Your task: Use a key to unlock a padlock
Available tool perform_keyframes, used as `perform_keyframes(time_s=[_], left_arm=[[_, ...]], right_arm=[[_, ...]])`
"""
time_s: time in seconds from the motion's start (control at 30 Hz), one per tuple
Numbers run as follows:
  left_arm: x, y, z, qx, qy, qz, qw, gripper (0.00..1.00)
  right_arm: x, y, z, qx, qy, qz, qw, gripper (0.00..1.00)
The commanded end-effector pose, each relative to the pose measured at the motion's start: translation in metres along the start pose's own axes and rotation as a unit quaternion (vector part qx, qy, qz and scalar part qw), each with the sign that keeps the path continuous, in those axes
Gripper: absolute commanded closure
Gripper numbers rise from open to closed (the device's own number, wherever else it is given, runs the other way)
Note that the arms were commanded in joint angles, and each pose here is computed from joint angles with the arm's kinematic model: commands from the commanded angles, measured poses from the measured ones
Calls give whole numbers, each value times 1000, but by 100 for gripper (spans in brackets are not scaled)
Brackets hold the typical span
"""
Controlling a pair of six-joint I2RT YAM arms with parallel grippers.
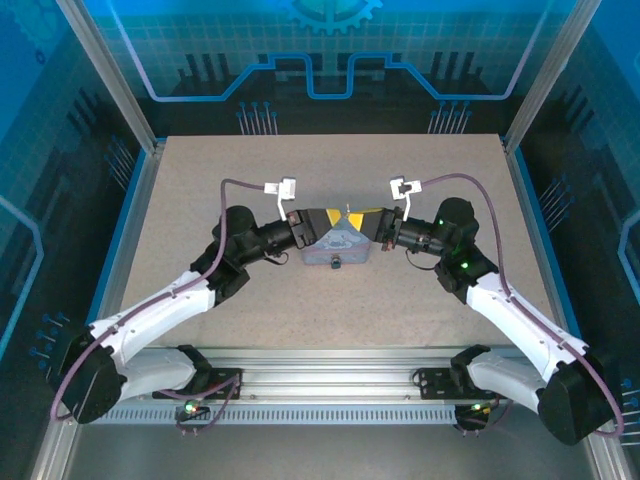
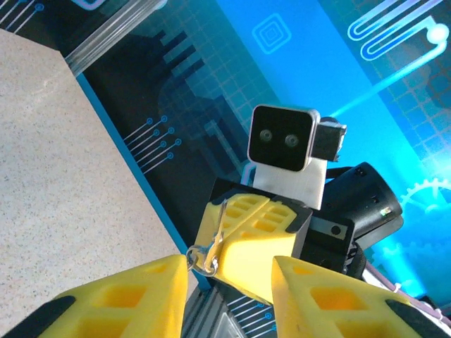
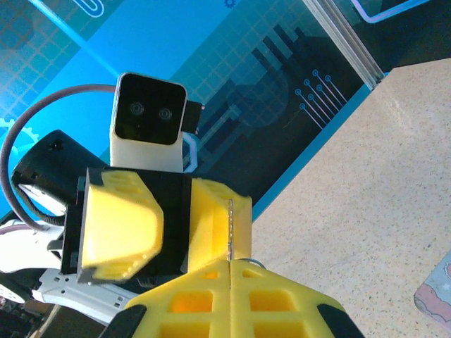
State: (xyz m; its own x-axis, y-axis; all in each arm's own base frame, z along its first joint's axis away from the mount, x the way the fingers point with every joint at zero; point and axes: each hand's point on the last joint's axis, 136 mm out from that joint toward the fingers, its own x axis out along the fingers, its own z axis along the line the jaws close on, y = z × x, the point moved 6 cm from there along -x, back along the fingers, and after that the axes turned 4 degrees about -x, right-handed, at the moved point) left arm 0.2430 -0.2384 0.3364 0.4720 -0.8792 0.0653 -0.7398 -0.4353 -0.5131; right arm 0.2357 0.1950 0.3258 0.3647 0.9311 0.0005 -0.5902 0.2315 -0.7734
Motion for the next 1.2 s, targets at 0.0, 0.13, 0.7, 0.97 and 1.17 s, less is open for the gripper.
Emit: perform_keyframes(time_s=[0.0,0.13,0.7,0.97,1.17], left_arm=[[-7,-7,-11,13,10,1,1000,57],[-7,-13,-17,16,1,26,1000,49],[4,-9,-29,12,19,138,990,57],[5,-9,-27,13,17,141,990,95],[4,-10,-28,19,13,138,990,100]], right_arm=[[-5,-7,12,-25,-20,7,999,100],[-4,-3,19,-32,-42,41,998,100],[5,-9,27,-10,-90,104,990,100],[8,-8,22,-1,-93,110,990,100],[8,-7,17,6,-86,113,990,100]])
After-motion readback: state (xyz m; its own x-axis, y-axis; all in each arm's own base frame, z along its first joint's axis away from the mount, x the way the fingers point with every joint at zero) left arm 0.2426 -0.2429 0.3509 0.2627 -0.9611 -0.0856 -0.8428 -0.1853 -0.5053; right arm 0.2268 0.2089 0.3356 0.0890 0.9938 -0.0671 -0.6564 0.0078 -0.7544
